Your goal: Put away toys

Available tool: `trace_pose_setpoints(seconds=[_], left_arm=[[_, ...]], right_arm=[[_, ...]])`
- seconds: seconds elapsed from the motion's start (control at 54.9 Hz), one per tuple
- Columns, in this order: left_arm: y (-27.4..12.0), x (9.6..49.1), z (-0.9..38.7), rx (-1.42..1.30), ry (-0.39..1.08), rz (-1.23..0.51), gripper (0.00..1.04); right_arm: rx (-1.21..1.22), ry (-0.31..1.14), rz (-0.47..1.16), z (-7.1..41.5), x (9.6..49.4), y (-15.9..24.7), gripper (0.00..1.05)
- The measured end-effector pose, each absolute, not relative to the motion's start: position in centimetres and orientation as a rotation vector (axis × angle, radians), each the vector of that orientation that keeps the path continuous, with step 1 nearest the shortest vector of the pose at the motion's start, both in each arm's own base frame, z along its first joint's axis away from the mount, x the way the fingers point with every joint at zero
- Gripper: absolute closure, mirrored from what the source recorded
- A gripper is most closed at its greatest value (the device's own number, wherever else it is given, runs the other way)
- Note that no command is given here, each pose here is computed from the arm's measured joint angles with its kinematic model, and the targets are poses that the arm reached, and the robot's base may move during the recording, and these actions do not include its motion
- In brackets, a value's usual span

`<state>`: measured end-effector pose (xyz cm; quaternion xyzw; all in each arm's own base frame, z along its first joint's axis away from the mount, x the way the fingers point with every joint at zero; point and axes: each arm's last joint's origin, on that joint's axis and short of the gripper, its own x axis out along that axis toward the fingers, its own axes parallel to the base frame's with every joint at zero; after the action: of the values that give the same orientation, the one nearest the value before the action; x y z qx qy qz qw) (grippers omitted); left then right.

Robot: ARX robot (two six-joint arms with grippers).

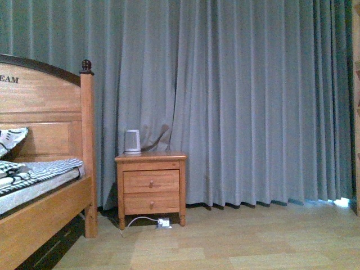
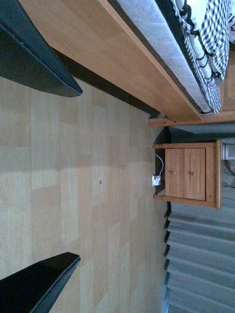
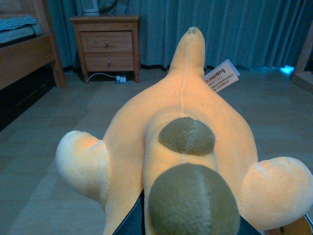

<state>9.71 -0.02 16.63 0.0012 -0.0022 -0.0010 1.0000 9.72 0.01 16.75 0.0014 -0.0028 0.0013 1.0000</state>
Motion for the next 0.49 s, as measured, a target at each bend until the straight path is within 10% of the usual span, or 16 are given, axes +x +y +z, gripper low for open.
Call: trace_pose_setpoints(seconds=[0.491], left_arm=[[-0.02,9.71,16.63,0.002,-0.005,-0.002,0.06]], right_arm=[[0.003,-0.005,0.003,16.75,9.72,0.01,0.94]])
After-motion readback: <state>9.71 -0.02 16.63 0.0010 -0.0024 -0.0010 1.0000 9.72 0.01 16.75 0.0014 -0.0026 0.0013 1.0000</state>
